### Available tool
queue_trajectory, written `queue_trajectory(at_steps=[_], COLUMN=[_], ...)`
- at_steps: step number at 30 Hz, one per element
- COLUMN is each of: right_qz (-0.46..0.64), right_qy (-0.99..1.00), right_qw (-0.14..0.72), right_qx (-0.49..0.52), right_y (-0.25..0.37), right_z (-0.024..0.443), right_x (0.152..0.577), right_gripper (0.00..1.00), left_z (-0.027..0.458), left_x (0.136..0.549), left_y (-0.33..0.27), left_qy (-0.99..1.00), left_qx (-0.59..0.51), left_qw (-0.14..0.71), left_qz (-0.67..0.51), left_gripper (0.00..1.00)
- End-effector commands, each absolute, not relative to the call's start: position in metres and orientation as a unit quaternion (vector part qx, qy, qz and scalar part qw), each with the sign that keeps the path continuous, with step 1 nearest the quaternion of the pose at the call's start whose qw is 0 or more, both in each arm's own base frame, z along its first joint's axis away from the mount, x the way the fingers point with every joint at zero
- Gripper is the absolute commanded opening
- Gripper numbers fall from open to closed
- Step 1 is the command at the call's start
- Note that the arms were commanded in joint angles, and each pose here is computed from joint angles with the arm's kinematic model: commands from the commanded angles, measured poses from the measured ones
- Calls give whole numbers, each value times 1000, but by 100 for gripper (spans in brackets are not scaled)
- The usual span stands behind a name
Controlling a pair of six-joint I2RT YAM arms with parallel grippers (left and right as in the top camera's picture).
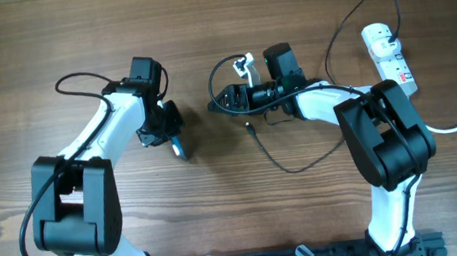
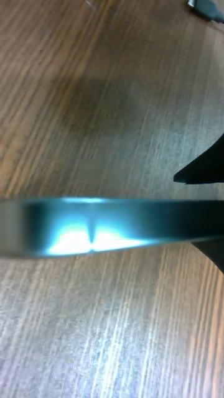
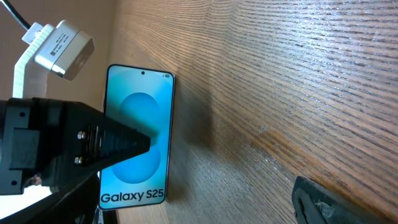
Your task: Plug charger to phone and switch on socket
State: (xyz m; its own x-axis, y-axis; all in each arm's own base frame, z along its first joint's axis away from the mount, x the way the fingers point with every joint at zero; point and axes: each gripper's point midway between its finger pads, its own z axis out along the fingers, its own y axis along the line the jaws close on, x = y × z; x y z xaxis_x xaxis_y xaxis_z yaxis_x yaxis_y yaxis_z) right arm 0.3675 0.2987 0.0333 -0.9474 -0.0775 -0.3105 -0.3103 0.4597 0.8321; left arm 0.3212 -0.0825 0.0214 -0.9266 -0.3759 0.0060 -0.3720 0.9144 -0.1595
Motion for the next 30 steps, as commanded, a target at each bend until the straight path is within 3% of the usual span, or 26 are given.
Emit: queue_trajectory(at_steps=[1,3,9,17,21,23,25,26,27,29,30], right_qz=[477,477,477,477,477,476,481,496,526,550,547], right_qy=[862,862,862,863,863,863,860,853,838,823,826], right_qw=[134,134,133,131,131,131,135,131,117,107,103], right_qx=[-107,-107,-106,-104,-105,-104,-102,-96,-83,-90,-87], right_y=[291,291,291,291,291,291,292,294,298,300,299], right_z=[22,22,22,21,21,21,24,30,43,64,71], right_x=[376,376,376,375,375,376,377,378,380,386,390], right_gripper=[100,100,100,100,100,100,100,98,81,70,69], left_z=[16,16,16,16,49,82,101,103,109,116,118], left_x=[321,320,320,320,341,360,378,381,387,396,400], left_y=[-81,-81,-81,-81,-118,-130,-126,-124,-123,-124,-124], left_qy=[976,976,976,979,940,896,869,867,860,853,851], left_qx=[-204,-204,-204,-186,-140,-88,-71,-68,-56,-38,-29], left_qw=[13,11,11,10,9,54,97,106,123,150,163], left_qz=[-71,-71,-71,-78,-312,-432,-479,-483,-492,-498,-498], left_gripper=[19,18,4,4,4,4,4,4,4,4,4])
